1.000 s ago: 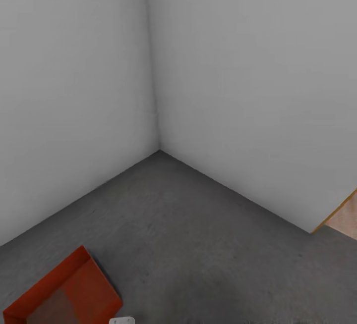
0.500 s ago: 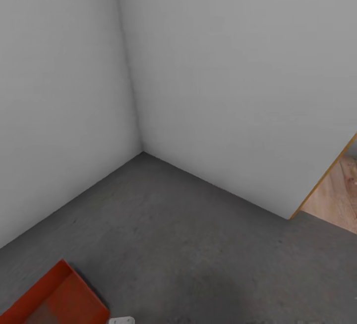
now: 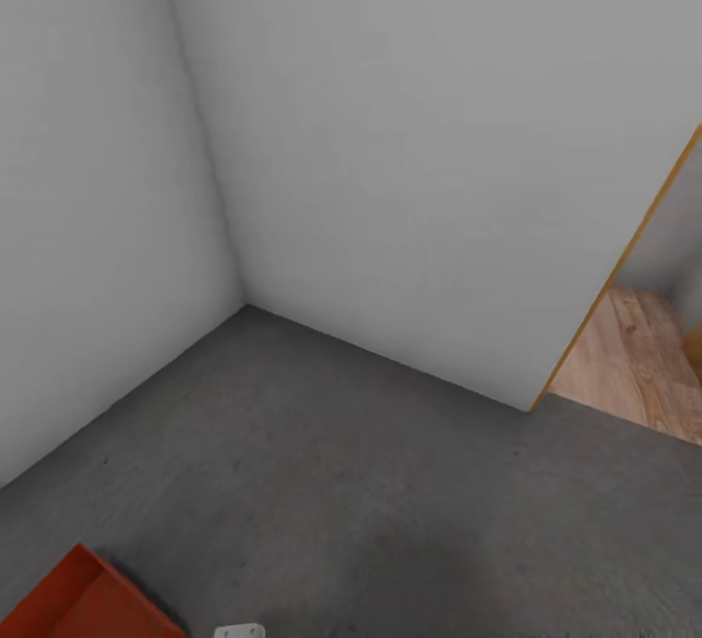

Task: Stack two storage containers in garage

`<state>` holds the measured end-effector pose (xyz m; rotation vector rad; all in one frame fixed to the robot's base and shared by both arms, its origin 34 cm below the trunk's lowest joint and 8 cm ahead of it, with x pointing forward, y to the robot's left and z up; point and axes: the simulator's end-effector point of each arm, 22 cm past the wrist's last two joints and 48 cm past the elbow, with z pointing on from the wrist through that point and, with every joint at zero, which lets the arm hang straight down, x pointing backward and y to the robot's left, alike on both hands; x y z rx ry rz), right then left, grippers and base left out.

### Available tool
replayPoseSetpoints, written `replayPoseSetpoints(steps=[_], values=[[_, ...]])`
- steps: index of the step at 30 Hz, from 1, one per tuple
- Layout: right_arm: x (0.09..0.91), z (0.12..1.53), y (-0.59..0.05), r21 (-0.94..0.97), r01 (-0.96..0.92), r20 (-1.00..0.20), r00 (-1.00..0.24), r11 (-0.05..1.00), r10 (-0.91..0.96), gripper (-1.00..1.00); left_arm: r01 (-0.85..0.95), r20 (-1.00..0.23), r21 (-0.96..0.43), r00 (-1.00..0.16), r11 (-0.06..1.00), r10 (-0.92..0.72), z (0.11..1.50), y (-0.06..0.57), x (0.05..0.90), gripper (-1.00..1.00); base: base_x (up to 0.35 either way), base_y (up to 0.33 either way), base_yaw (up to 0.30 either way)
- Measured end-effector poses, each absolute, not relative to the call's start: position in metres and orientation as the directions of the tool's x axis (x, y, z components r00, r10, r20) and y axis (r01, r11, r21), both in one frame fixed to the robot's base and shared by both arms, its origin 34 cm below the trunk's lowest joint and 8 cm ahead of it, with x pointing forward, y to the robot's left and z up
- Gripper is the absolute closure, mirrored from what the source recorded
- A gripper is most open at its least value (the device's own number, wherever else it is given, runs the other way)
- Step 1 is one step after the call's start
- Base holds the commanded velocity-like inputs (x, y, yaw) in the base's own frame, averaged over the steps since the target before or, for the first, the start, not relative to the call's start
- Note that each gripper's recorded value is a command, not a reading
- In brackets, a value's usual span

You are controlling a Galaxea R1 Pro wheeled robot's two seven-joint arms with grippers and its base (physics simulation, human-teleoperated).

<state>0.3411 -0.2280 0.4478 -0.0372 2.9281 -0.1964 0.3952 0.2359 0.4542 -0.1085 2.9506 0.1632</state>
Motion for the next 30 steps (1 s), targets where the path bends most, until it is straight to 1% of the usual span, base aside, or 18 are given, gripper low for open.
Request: replayPoseSetpoints(steps=[30], values=[[0.3411,0.4478,-0.2295,-0.137,-0.011,-0.203,-0.978,0.990,-0.039,-1.00,-0.083,-0.187,0.102,-0.980,0.991,-0.062,0.4542,0.2359,0.3952,-1.00,0.000,0.000,-0.247]])
